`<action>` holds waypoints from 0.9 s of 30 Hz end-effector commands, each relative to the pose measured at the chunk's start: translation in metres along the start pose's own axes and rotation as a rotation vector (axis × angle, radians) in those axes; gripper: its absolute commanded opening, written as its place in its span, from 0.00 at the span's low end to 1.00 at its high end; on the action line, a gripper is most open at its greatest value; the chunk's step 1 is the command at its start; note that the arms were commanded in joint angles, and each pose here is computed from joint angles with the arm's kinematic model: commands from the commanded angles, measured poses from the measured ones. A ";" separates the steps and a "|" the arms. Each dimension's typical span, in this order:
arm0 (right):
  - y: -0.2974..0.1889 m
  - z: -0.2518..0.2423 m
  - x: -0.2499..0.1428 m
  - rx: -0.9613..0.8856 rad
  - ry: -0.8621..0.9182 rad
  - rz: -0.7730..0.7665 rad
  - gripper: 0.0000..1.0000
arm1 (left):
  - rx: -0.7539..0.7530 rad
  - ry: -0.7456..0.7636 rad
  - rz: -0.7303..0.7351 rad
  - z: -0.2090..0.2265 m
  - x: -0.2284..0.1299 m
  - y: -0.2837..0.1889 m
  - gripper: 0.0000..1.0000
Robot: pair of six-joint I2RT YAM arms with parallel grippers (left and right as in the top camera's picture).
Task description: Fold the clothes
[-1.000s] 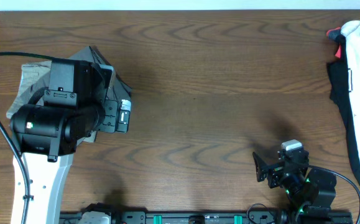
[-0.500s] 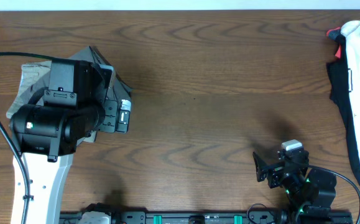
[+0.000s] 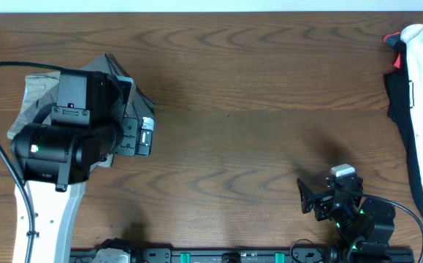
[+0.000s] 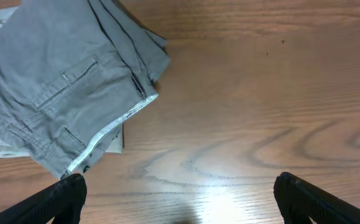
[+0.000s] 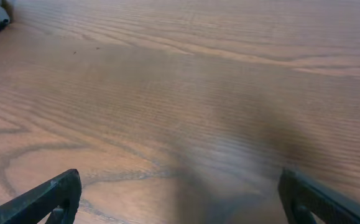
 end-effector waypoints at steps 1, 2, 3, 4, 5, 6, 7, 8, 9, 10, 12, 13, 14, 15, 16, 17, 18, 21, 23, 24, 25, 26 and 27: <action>0.000 0.002 0.000 0.019 -0.013 -0.004 0.99 | 0.048 0.004 -0.058 0.002 -0.017 -0.017 0.98; 0.000 0.002 0.000 0.019 -0.013 -0.004 0.99 | 0.059 0.000 -0.092 0.003 -0.020 -0.020 0.98; 0.000 0.002 0.000 0.019 -0.013 -0.004 0.99 | 0.072 -0.003 -0.150 0.004 -0.022 -0.023 0.98; 0.000 0.002 0.000 0.019 -0.013 -0.004 0.99 | 0.086 0.006 -0.217 0.005 -0.023 -0.025 0.98; 0.000 0.002 0.000 0.019 -0.013 -0.004 0.99 | 0.099 0.010 -0.278 0.006 -0.023 -0.026 0.98; 0.000 0.002 0.000 0.019 -0.013 -0.004 0.99 | 0.111 0.009 -0.338 0.007 -0.025 -0.026 0.98; 0.000 0.002 0.000 0.019 -0.013 -0.004 0.99 | 0.122 0.006 -0.398 0.007 -0.028 -0.025 0.98; 0.000 0.002 0.000 0.019 -0.013 -0.004 0.99 | 0.131 0.002 -0.441 0.007 -0.032 -0.023 0.98; 0.000 0.002 0.000 0.019 -0.013 -0.004 0.99 | 0.139 0.000 -0.484 0.007 -0.038 -0.021 0.98; 0.000 0.002 0.000 0.019 -0.013 -0.004 0.99 | 0.141 0.001 -0.524 0.006 -0.045 -0.017 0.98; 0.000 0.002 0.000 0.019 -0.013 -0.004 0.99 | 0.140 0.003 -0.585 0.003 -0.058 -0.011 0.98; 0.000 0.002 0.000 0.019 -0.013 -0.004 0.99 | 0.144 0.002 -0.618 0.002 -0.067 -0.006 0.98; 0.000 0.002 0.000 0.019 -0.013 -0.004 0.99 | 0.147 0.000 -0.637 0.002 -0.072 -0.002 0.98; 0.000 0.002 0.000 0.019 -0.013 -0.004 0.99 | 0.151 -0.003 -0.660 0.002 -0.079 0.003 0.98; 0.000 0.002 0.000 0.019 -0.013 -0.004 0.99 | 0.157 -0.008 -0.681 0.002 -0.085 0.009 0.98; 0.000 0.002 0.000 0.019 -0.013 -0.004 0.99 | 0.160 -0.010 -0.698 0.002 -0.090 0.013 0.98; 0.000 0.002 0.000 0.019 -0.013 -0.004 0.99 | 0.162 -0.013 -0.718 0.002 -0.095 0.018 0.98; 0.000 0.002 0.000 0.019 -0.013 -0.004 0.99 | 0.183 -0.015 -0.815 0.003 -0.100 0.028 0.98; 0.000 0.002 0.000 0.019 -0.013 -0.004 0.99 | 0.209 -0.011 -0.921 0.005 -0.099 0.033 0.98; 0.000 0.002 0.000 0.019 -0.013 -0.004 0.99 | 0.221 -0.001 -0.970 0.005 -0.097 0.035 0.98; 0.000 0.002 0.000 0.019 -0.013 -0.004 0.99 | 0.231 0.006 -1.013 0.006 -0.096 0.038 0.98; 0.000 0.002 0.000 0.019 -0.013 -0.004 0.99 | 0.238 0.008 -1.053 0.006 -0.096 0.041 0.98; 0.000 0.002 0.000 0.019 -0.013 -0.004 0.99 | 0.242 0.009 -1.074 0.006 -0.097 0.046 0.98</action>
Point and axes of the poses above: each gripper's point midway between its finger pads, its own y axis out along the fingers, its own z axis along the line the jaws close on, x = y × z, the point moved 8 cm from there along -y, back along the fingers, and after that the axes turned 6 degrees about y, right-handed, at the moved point
